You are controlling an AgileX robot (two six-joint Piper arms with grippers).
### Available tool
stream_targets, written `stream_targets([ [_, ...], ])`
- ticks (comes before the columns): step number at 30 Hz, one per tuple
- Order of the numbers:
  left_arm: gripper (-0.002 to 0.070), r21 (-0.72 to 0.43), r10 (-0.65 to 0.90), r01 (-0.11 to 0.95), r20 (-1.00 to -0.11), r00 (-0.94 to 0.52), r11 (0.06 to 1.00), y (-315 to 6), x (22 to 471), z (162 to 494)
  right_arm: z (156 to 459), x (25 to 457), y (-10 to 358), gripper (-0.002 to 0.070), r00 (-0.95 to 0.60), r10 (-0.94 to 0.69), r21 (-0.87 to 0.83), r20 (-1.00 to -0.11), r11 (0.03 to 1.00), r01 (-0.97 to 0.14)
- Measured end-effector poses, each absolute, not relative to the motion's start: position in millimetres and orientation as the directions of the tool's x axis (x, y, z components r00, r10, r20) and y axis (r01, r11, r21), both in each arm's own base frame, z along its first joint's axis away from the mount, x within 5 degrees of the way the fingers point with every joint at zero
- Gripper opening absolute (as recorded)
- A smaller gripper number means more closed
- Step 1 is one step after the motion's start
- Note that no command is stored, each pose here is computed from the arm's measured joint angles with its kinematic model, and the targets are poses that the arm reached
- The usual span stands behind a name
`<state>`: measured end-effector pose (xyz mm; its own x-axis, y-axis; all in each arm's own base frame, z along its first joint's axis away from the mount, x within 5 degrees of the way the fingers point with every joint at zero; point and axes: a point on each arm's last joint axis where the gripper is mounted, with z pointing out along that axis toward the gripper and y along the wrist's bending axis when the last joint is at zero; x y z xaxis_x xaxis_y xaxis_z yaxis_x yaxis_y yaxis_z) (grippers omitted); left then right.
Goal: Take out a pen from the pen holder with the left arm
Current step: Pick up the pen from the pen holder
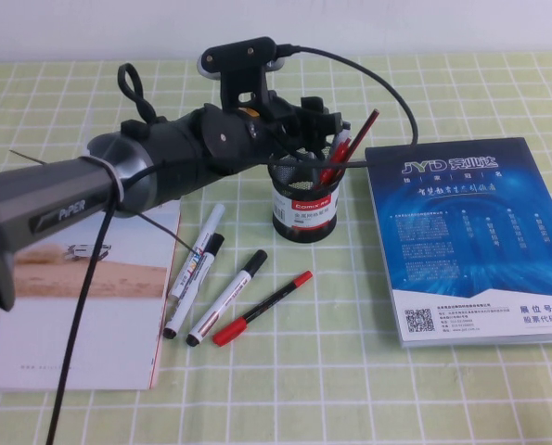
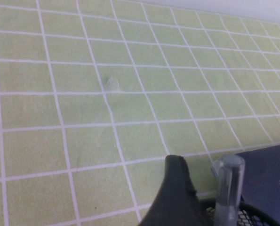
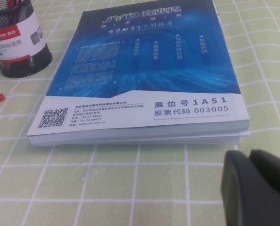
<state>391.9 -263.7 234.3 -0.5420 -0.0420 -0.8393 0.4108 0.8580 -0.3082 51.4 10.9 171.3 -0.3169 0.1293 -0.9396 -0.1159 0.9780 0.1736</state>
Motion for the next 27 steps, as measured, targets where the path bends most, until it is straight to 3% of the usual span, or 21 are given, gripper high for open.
stream_targets([
  [11, 0.0430, -0.306, -0.048, 0.408, -0.844, -0.534, 0.860, -267.8, 399.4, 229.6, 171.3, 51.4, 10.9, -0.0015, -0.317, 0.129, 0.174, -0.940, 0.978, -0.116],
  [19, 0.0240, -0.297, -0.037, 0.412, -0.845, -0.533, 0.861, -268.1, 399.8, 227.2, 171.3, 51.4, 10.9, -0.0015, -0.317, 0.129, 0.174, -0.940, 0.978, -0.116],
  [27, 0.0124, -0.297, -0.036, 0.411, -0.844, -0.535, 0.862, -268.3, 400.0, 226.2, 171.3, 51.4, 10.9, -0.0015, -0.317, 0.129, 0.174, -0.940, 0.978, -0.116],
])
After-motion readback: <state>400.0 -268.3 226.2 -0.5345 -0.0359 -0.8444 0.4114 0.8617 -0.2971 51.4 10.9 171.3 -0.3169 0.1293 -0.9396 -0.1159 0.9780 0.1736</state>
